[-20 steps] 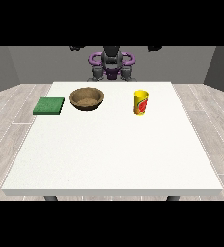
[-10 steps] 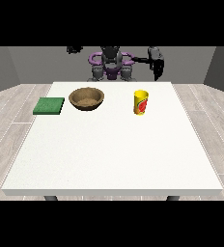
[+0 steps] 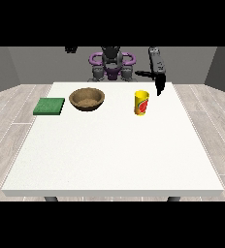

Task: Pick the cup and pour the ball into the bowl, then pick the bowl and place it on the pad

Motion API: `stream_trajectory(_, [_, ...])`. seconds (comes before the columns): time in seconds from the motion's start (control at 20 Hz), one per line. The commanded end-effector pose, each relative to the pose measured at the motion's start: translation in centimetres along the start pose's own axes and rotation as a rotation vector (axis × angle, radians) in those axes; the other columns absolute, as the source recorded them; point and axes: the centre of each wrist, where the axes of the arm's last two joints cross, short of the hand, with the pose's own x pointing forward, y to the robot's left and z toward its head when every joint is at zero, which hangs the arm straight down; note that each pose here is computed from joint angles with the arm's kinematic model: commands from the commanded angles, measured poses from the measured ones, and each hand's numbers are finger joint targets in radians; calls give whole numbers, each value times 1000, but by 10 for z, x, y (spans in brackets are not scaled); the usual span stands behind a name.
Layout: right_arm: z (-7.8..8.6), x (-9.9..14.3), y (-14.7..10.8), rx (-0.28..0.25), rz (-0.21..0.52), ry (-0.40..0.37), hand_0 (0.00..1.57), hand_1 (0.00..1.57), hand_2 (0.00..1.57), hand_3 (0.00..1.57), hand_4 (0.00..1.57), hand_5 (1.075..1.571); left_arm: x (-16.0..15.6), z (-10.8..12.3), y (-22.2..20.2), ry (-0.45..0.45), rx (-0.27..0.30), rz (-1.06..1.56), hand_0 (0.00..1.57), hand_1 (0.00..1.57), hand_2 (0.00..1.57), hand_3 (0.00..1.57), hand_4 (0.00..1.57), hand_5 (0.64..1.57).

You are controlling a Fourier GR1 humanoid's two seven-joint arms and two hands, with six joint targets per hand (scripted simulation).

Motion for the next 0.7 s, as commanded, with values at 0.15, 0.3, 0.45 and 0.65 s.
stream_trajectory(0.15, [14, 1, -22, 0, -1, 2, 0, 0, 0, 0, 0, 1567, -38, 13, 9, 29, 22, 12, 0, 0, 0, 0, 0, 1443])
stream_trajectory(0.3, [18, 11, -20, 2, -11, -37, 0, 0, 0, 0, 0, 1567, -48, 13, 10, -16, 58, 12, 0, 0, 0, 0, 0, 1425])
stream_trajectory(0.45, [28, 20, -30, 45, -8, -35, 0, 0, 0, 0, 0, 1568, -59, 21, 4, 25, 98, -3, 0, 0, 0, 0, 0, 1418])
stream_trajectory(0.65, [29, 28, -54, 63, 13, -94, 0, 0, 0, 0, 0, 1567, -52, 4, 22, -29, 116, -12, 0, 0, 0, 0, 0, 1429])
